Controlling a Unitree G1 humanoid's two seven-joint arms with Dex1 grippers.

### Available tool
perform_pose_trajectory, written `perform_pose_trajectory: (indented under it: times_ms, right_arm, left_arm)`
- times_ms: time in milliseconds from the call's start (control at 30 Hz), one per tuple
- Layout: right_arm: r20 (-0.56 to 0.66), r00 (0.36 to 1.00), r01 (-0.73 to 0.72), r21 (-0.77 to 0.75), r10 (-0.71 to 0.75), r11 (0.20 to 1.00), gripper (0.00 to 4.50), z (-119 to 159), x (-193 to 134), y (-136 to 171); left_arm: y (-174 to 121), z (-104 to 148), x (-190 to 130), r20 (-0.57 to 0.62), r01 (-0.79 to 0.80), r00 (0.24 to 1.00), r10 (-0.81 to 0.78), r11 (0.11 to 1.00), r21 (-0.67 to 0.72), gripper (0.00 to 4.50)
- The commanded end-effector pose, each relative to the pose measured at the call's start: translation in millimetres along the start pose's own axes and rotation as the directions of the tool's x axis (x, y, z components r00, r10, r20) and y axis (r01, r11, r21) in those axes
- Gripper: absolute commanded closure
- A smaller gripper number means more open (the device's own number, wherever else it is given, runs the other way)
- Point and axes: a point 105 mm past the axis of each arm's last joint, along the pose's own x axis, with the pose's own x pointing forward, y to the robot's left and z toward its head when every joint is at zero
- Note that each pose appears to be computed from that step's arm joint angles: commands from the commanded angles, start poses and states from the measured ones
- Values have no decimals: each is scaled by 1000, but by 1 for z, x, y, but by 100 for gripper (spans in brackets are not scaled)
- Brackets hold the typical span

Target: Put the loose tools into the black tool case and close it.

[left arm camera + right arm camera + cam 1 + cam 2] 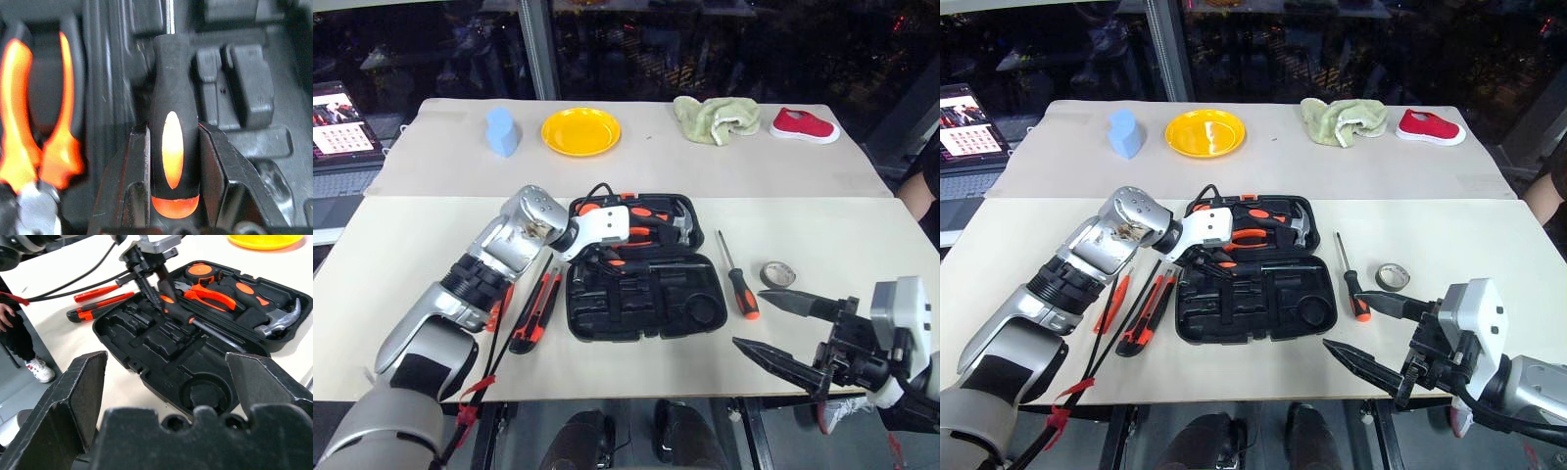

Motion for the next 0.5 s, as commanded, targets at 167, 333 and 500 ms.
perform_pose_trajectory:
  times_ms: [167,333,500]
  right_arm:
    - [38,999,23,-50,-21,998,0,11,-1,5]
    - [46,998,35,-58,-33,998,0,15,-1,-4]
    - [50,999,24,-61,-21,998,0,18,2,-6]
  left_arm:
    - [13,-3,-19,-34,-76,997,76,997,-9,362]
    - [11,-7,-26,-37,-84,996,83,996,-13,362]
    - [6,-10,-27,-25,-81,996,80,996,-23,362]
